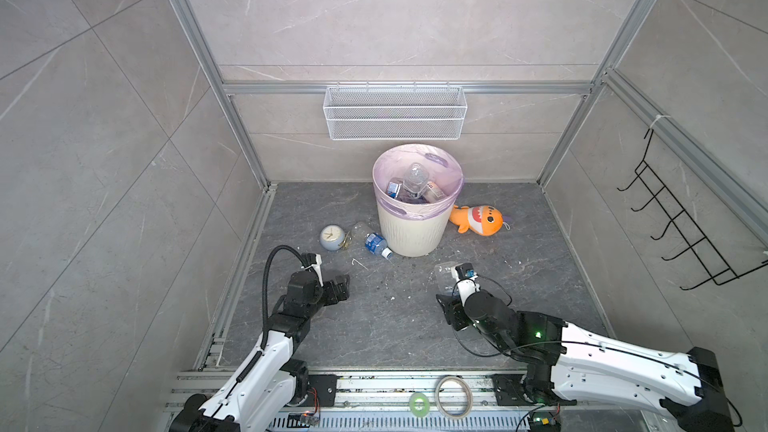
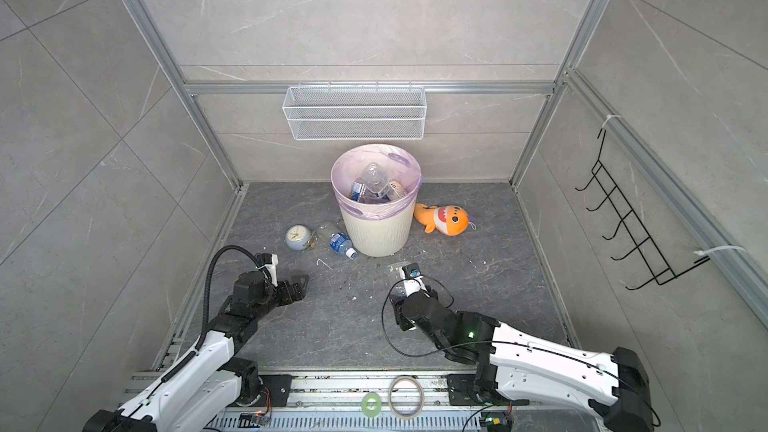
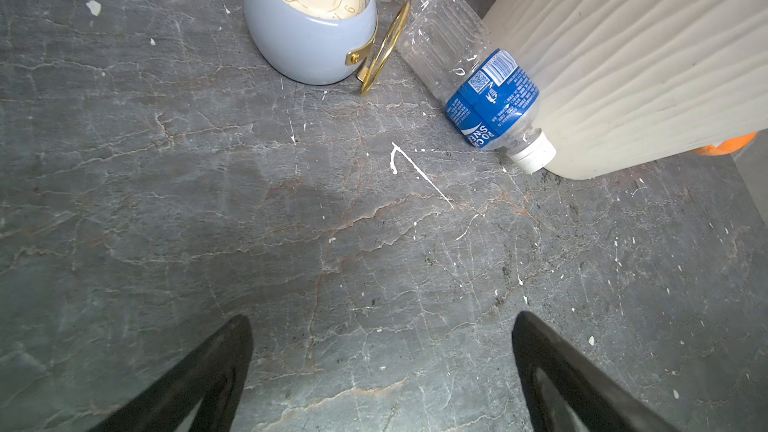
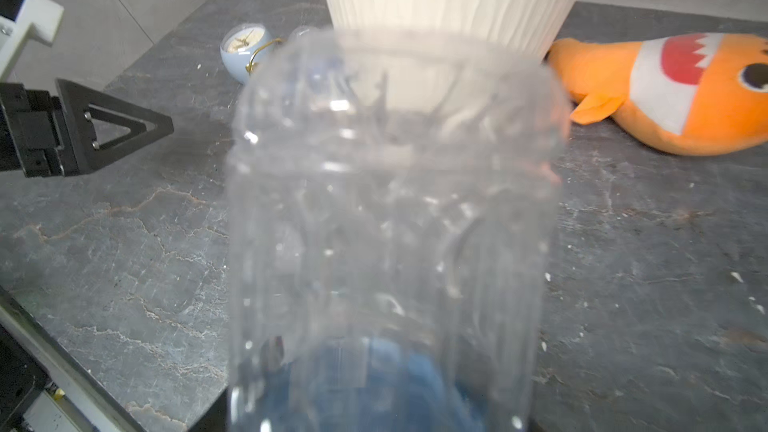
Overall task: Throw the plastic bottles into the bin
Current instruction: 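Carry the blue-labelled bottle with the right gripper over the bin, then open the right gripper to drop the bottle and draw it back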
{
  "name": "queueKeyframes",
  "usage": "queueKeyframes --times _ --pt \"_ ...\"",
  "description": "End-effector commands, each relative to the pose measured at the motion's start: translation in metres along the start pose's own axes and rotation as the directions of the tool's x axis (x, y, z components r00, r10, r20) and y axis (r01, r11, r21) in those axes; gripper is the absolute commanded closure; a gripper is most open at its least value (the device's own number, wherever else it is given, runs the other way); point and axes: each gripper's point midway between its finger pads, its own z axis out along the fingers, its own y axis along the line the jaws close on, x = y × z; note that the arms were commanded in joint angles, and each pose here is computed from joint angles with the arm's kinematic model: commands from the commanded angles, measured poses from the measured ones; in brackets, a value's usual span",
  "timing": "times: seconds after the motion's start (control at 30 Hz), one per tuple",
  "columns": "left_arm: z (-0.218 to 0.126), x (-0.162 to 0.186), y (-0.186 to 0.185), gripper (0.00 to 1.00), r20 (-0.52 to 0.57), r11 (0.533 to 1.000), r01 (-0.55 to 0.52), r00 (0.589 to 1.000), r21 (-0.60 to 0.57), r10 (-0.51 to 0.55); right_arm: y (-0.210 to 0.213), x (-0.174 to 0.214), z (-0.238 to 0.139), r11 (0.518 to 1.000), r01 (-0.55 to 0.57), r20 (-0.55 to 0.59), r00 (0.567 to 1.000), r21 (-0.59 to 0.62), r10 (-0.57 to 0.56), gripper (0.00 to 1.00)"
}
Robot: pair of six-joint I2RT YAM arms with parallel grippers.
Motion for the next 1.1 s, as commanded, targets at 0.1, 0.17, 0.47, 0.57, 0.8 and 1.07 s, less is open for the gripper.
queueKeyframes --times 0.1,0.17,0.47,0.57,0.8,1.07 --pt "-0.003 -0.021 -0.014 0.01 0.058 0.998 -0.049 0.997 0.040 0.047 -0.035 -0.043 -0.039 0.989 -0.035 0.110 0.994 0.146 0.018 0.42" --pt "-0.002 -0.021 -0.014 0.01 0.056 0.998 -0.048 0.997 0.037 0.046 -0.034 -0.068 -0.050 0.986 -0.032 0.149 0.989 0.162 0.007 0.43" --pt "-0.002 -0.022 -0.015 0.01 0.056 0.998 -0.049 0.997 0.037 0.047 -0.020 -0.228 -0.040 0.964 -0.014 0.279 0.958 0.267 -0.064 0.46" --pt "-0.002 -0.022 -0.015 0.01 0.055 0.998 -0.046 0.998 0.037 0.044 -0.034 -0.287 0.008 0.963 -0.056 0.274 0.962 0.263 -0.019 0.43" --pt "-0.004 -0.021 -0.016 0.00 0.056 0.998 -0.044 0.998 0.045 0.041 -0.087 -0.340 0.095 0.911 -0.125 0.170 0.984 0.393 0.062 0.01" --pt "-0.002 -0.022 -0.014 0.01 0.057 0.999 -0.041 0.998 0.035 0.039 -0.074 -0.324 0.064 0.950 -0.167 0.246 0.964 0.264 0.101 0.01"
